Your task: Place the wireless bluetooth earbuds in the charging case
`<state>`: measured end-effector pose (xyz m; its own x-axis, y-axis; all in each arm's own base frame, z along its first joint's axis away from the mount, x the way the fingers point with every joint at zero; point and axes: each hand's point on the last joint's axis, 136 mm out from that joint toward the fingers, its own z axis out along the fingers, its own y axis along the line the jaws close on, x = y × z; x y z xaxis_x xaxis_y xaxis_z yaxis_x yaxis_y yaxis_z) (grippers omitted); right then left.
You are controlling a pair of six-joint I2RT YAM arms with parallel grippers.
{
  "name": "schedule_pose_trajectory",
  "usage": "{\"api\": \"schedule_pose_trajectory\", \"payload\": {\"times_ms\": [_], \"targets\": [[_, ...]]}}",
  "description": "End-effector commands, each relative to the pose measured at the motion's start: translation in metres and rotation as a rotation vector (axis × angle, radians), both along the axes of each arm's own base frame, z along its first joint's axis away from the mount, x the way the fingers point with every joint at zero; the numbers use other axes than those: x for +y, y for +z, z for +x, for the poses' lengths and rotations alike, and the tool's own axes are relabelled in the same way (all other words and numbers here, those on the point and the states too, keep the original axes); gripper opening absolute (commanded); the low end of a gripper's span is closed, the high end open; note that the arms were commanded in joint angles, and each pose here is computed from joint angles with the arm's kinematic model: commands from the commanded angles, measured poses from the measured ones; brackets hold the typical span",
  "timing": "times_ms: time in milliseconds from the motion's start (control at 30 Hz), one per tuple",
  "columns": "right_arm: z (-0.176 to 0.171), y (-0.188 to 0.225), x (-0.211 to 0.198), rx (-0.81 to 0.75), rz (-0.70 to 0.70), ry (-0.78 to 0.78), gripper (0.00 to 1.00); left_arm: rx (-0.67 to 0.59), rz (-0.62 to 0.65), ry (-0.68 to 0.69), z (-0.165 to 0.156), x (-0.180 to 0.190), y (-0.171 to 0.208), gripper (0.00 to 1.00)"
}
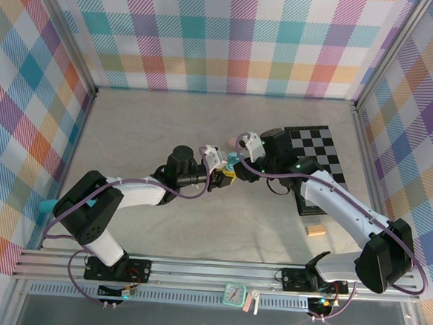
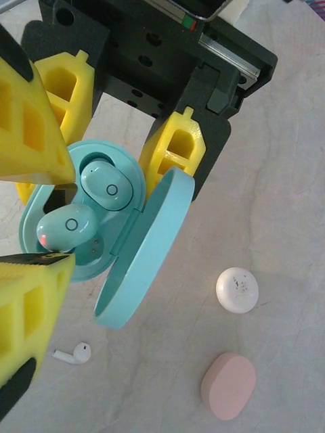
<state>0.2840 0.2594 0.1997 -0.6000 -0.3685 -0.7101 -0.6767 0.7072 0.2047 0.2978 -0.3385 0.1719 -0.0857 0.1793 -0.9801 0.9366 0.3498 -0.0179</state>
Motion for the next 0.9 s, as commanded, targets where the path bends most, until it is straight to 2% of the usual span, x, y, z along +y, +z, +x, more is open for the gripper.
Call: {"api": "schedule_pose_trajectory", "payload": {"times_ms": [0,233,367,467,567,667,867], "targets": [[-0.002,0.023,-0.002,-0.046,0.04,-0.022,0.35,-0.062,-0.052,-0.015,-0.004,-0.002,0.021,0.27],[-0.001,0.032,-0.009,-0.067,0.052,-0.066,0.42,-0.074,-0.062,-0.021,-0.005,-0.003,0.024,0.27],[-0.004,0.048,-0.008,-0.096,0.131,-0.066,0.46,-0.086,-0.064,-0.02,-0.005,-0.002,0.024,0.27],[0.002,0.062,-0.012,-0.078,0.222,-0.107,0.55,-0.11,-0.064,-0.025,-0.007,-0.001,0.024,0.27],[0.007,0.073,-0.007,-0.052,0.295,-0.108,0.73,-0.128,-0.056,-0.032,-0.009,0.0,0.023,0.26],[0.022,0.07,-0.004,-0.021,0.287,-0.161,0.8,-0.138,-0.053,-0.04,-0.011,0.0,0.023,0.26],[0.047,0.039,-0.013,0.052,0.151,-0.275,0.8,-0.15,-0.059,-0.045,-0.014,0.001,0.029,0.26]]}}
